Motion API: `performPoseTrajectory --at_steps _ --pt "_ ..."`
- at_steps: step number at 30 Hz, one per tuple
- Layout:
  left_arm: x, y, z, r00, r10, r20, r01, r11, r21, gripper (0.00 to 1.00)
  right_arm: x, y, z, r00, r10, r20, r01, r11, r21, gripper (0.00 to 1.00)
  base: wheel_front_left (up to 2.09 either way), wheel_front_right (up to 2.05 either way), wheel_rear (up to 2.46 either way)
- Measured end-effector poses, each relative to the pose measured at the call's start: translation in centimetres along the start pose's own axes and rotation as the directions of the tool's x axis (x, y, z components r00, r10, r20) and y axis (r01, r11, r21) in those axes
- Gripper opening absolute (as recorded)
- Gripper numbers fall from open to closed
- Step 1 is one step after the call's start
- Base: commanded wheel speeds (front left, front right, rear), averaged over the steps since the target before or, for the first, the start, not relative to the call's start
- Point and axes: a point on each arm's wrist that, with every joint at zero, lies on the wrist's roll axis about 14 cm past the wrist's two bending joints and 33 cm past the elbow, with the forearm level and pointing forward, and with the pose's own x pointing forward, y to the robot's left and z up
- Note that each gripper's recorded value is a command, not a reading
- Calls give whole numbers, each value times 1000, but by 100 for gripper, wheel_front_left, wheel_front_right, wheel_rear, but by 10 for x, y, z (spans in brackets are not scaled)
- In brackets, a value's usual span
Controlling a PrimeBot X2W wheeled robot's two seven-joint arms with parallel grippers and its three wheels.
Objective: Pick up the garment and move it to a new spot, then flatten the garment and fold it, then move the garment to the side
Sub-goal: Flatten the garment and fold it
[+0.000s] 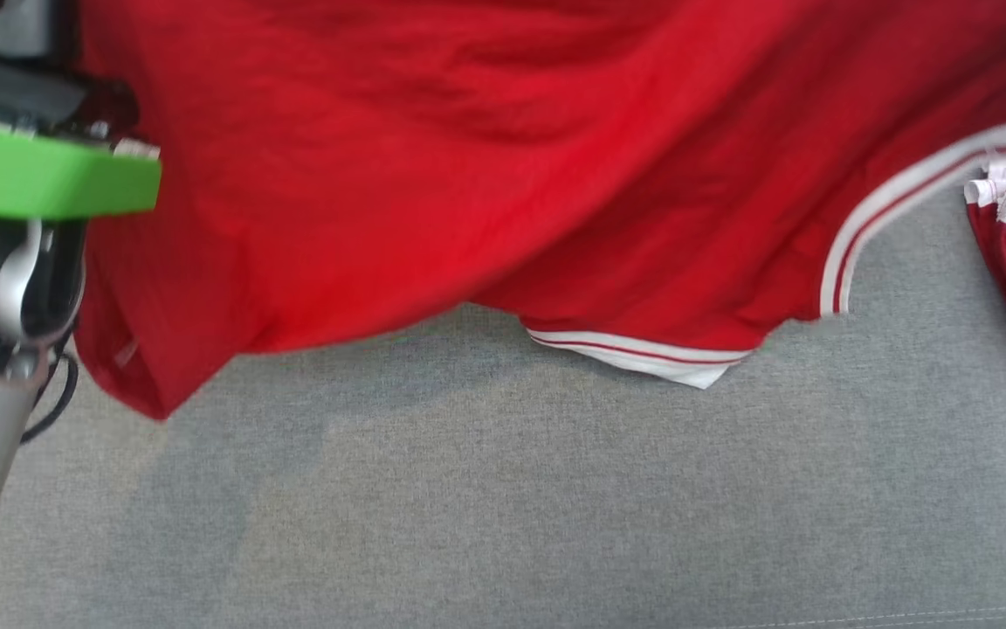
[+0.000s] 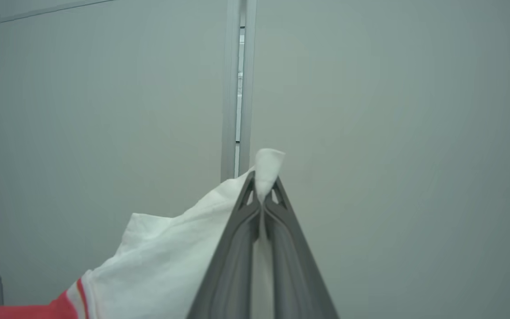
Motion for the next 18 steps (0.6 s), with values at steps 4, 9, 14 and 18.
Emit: performPoseTrajectory --at_steps 4,9,14,18 --pt "25 6 -16 1000 0 -15 0 1000 -14 0 29 3 -24 1000 6 -30 -5 999 50 0 0 0 0" --pt "59 20 -31 999 41 -19 -41 998 -41 0 72 3 -32 999 -23 22 20 991 135 0 0 0 0" --pt "81 44 -46 989 136 -56 -141 986 -86 0 109 9 -24 991 -53 125 27 979 200 0 0 0 0" --pt "91 67 -44 975 218 -47 -223 967 -122 0 126 21 -23 988 -47 145 12 973 232 0 0 0 0"
